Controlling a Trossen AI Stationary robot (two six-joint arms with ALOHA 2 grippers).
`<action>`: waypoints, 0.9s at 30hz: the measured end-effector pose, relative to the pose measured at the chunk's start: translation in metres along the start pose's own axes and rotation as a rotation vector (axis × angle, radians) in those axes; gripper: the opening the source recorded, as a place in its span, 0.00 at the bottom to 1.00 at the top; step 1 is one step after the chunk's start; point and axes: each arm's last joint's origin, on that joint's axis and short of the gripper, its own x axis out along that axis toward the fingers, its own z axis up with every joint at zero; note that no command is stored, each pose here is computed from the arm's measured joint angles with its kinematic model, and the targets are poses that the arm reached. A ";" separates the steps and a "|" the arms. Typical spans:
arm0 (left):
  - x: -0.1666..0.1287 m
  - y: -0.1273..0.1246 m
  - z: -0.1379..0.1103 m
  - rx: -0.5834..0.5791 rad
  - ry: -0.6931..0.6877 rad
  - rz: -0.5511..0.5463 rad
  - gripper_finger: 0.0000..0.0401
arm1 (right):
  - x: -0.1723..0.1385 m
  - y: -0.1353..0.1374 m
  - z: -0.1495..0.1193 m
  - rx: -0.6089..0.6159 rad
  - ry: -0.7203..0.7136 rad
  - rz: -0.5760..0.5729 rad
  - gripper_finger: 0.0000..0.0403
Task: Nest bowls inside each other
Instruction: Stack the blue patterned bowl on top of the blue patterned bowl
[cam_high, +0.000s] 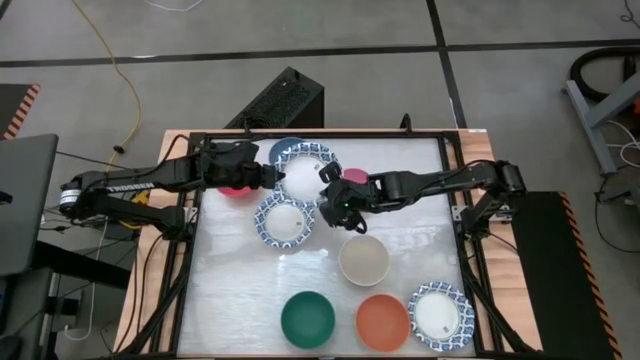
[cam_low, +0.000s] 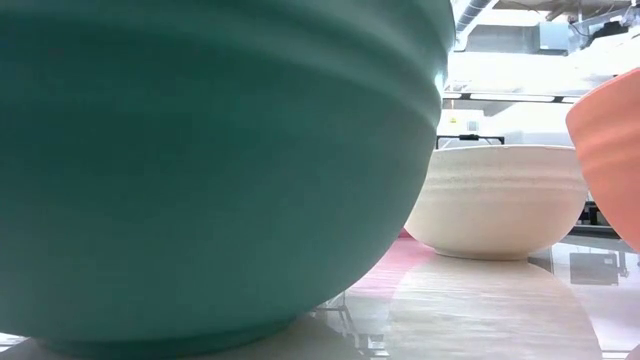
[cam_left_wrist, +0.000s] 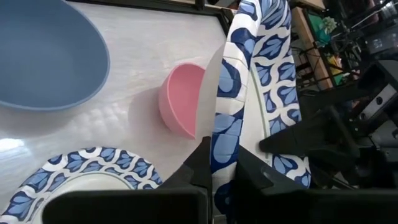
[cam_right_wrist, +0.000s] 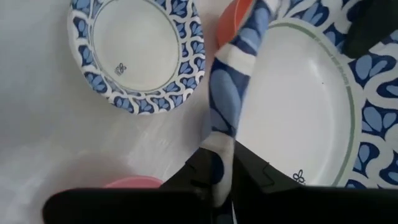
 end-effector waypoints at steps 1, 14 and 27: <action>0.000 0.000 0.000 0.000 0.000 0.000 0.04 | 0.000 0.000 0.000 0.014 -0.002 -0.002 0.17; 0.000 0.001 0.000 0.003 -0.020 0.017 0.04 | 0.000 -0.001 0.002 0.219 -0.046 0.022 0.50; 0.000 0.006 0.005 -0.009 -0.051 0.066 0.04 | -0.006 0.000 0.012 0.299 -0.137 0.041 0.62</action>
